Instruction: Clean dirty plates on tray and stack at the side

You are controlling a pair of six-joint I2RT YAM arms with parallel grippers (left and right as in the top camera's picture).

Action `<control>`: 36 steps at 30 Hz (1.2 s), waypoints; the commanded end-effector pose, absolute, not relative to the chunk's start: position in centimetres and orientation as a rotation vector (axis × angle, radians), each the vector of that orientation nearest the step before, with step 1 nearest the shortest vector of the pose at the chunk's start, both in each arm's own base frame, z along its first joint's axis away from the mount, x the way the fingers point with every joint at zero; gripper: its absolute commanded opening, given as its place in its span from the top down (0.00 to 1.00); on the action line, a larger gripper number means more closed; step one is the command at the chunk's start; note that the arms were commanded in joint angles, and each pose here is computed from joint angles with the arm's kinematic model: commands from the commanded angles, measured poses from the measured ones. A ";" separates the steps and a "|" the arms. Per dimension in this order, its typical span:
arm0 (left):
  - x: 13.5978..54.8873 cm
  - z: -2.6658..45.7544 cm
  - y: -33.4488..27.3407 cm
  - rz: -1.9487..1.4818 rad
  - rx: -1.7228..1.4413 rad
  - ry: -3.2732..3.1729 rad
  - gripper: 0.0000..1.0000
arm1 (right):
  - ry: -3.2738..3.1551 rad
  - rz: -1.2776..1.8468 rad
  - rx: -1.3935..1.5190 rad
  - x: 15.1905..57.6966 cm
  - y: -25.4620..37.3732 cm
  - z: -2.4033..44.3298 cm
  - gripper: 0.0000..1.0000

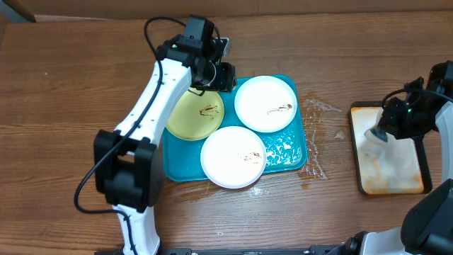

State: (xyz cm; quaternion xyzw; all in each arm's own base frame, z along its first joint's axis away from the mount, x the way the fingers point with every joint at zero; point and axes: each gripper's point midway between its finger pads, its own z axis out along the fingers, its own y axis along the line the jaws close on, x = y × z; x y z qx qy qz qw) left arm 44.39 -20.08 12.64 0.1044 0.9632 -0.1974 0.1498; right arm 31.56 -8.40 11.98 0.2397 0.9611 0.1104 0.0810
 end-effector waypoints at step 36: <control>42.3 2.0 -24.4 -0.433 0.215 3.047 0.47 | 2.846 0.362 0.697 31.5 -7.9 13.6 0.96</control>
